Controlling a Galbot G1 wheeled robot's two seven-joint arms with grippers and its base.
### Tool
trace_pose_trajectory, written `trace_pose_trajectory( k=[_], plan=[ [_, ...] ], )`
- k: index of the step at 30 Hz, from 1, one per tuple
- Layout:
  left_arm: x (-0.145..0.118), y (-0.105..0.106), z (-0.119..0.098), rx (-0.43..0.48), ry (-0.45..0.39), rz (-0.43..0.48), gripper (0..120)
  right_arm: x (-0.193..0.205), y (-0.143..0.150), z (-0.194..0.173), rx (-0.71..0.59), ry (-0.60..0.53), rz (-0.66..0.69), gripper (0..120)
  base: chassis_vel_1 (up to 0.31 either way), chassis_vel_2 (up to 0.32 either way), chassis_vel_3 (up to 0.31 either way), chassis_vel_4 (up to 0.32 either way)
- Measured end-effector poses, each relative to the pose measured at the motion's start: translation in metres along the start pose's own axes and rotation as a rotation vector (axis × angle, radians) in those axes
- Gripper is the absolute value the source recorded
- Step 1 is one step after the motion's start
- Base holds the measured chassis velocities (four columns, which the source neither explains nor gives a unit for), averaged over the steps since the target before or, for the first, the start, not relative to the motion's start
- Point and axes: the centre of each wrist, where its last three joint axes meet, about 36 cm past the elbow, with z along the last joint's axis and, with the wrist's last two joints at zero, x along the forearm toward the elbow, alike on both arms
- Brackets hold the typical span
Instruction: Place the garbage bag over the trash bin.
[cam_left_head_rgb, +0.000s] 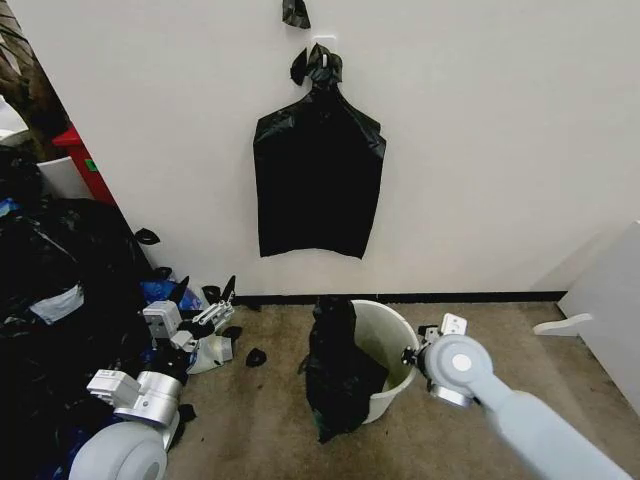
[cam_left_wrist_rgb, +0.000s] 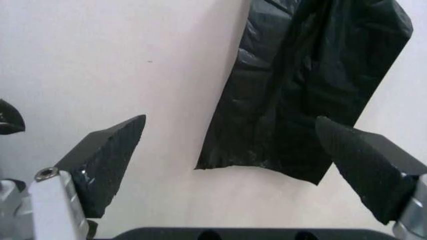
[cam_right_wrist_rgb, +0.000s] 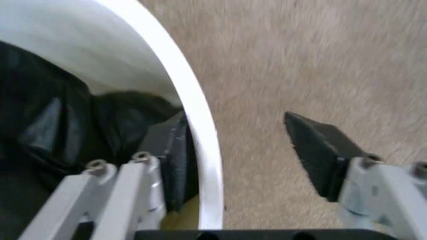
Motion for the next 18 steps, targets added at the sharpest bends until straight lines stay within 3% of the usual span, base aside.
trace_pose_trajectory(
  k=[4,6,11,18],
  plan=[
    [-0.002,0.004,0.005,-0.003,0.012,-0.005,100,0.044,-0.002,0.008,0.08,-0.134,-0.036,73,0.0,0.0,0.0,0.0],
    [-0.002,0.005,0.007,-0.005,0.016,-0.006,100,0.054,-0.002,0.01,0.098,-0.167,-0.058,77,0.0,0.0,0.0,0.0],
    [-0.005,0.011,0.015,-0.016,0.032,-0.01,100,0.112,0.002,0.02,0.218,-0.324,-0.27,97,0.0,0.0,0.0,0.0],
    [-0.01,0.014,0.021,-0.032,0.05,-0.006,100,0.119,0.028,0.035,0.339,-0.378,-0.427,100,0.0,0.0,0.0,0.0]
  ],
)
